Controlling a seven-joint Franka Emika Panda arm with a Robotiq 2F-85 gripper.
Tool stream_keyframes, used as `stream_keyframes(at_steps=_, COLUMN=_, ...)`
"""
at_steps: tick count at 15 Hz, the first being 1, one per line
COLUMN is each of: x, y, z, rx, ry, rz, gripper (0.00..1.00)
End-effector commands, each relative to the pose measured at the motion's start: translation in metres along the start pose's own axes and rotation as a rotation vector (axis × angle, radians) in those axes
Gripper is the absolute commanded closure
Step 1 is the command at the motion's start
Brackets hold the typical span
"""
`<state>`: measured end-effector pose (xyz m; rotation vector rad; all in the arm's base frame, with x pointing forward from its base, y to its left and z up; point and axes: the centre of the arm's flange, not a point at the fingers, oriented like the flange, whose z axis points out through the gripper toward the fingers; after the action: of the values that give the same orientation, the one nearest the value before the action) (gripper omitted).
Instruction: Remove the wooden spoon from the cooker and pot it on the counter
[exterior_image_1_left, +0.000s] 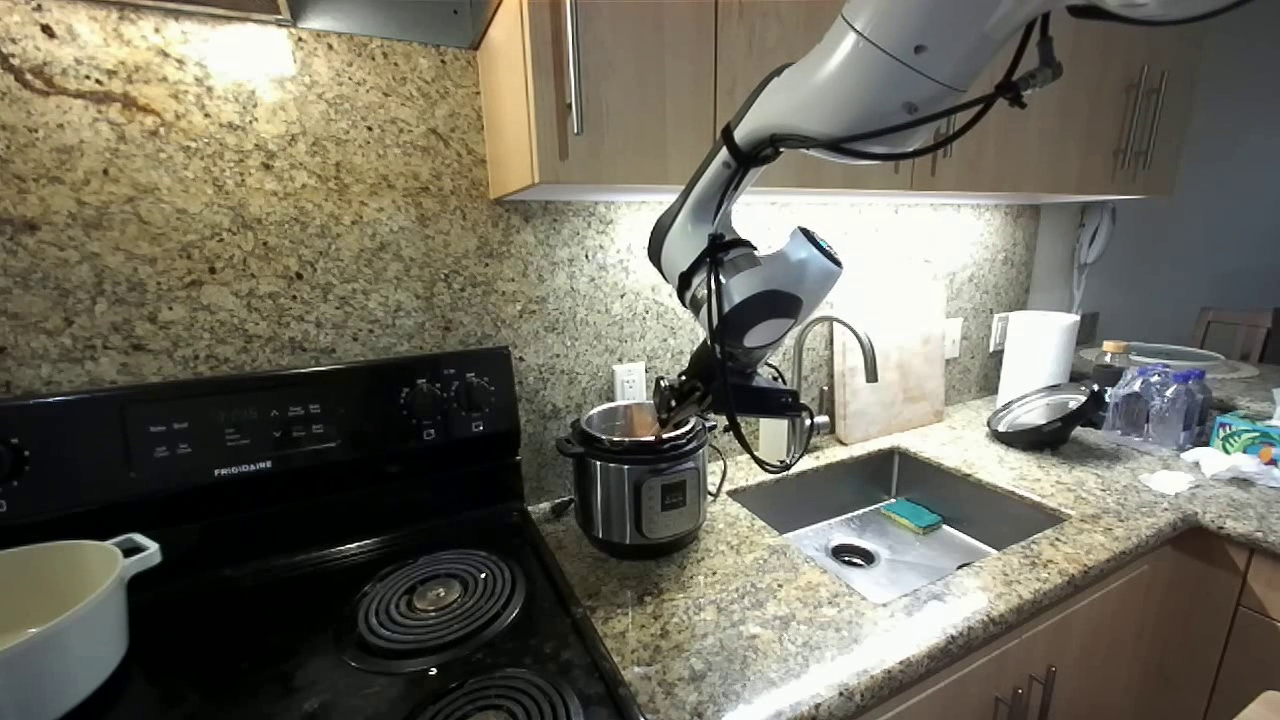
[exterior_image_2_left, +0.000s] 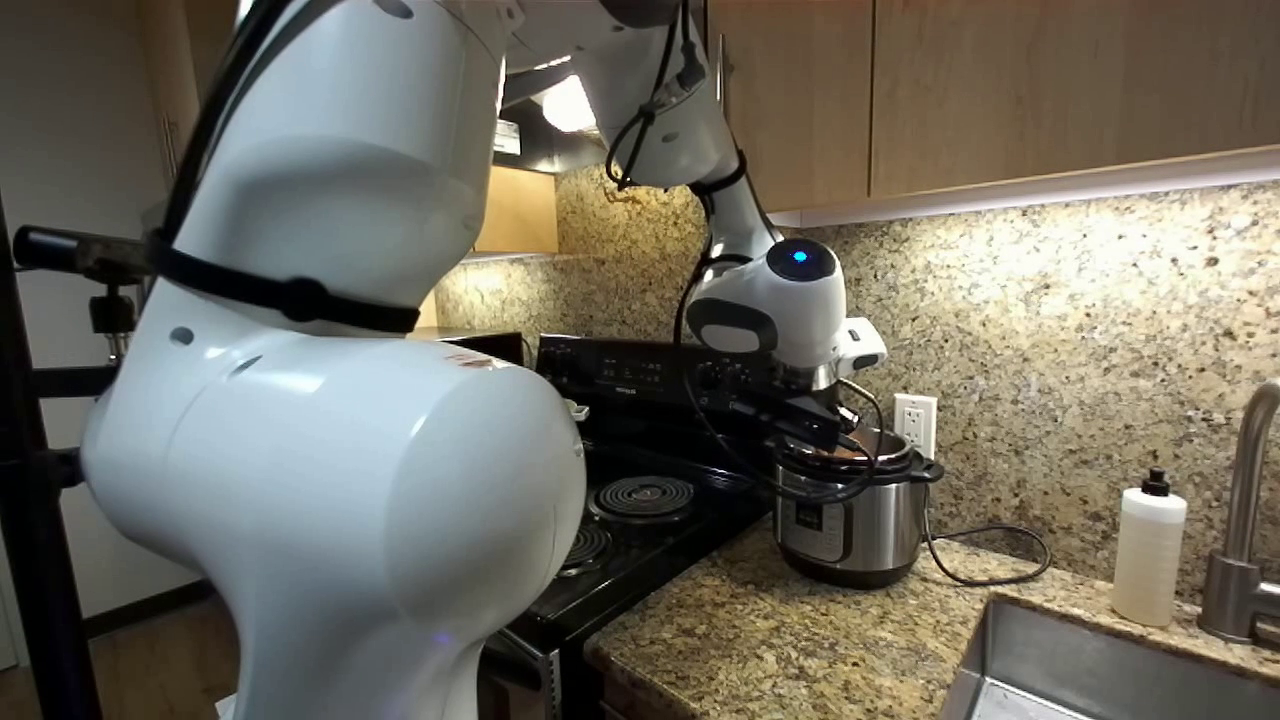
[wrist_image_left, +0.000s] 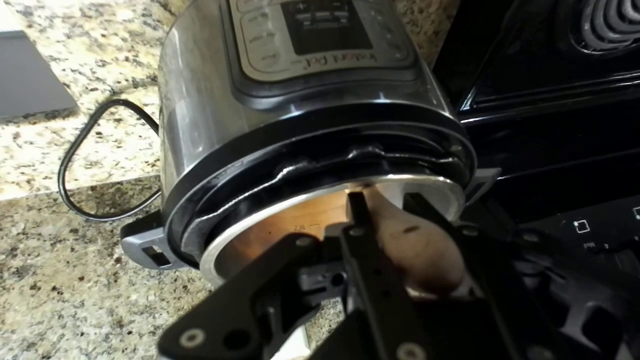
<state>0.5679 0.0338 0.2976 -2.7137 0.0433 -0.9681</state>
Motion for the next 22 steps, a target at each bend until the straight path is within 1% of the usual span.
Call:
stream_keyframes(at_steps=1, x=-0.012, y=0.002, z=-0.005, rx=0.017, ry=0.012, rz=-0.009, gripper=0.92)
stream_keyframes(at_steps=6, x=-0.010, y=0.000, z=-0.026, rx=0.003, ry=0.030, rz=-0.017, gripper=0.92)
stream_keyframes(at_steps=8, x=-0.007, y=0.000, z=-0.040, rx=-0.008, ry=0.050, rz=-0.019, gripper=0.91)
stream_keyframes(at_steps=13, x=0.003, y=-0.002, z=-0.090, rx=-0.021, ry=0.120, rz=-0.045, gripper=0.92)
stream_keyframes(at_steps=18, x=0.004, y=0.005, z=-0.133, rx=0.004, ry=0.154, rz=-0.079, gripper=0.92)
stream_keyframes(at_steps=19, x=0.000, y=0.006, z=-0.144, rx=0.036, ry=0.153, rz=-0.088, gripper=0.92)
stream_keyframes(at_steps=22, x=-0.014, y=0.009, z=-0.168, rx=0.079, ry=0.140, rz=-0.100, gripper=0.92)
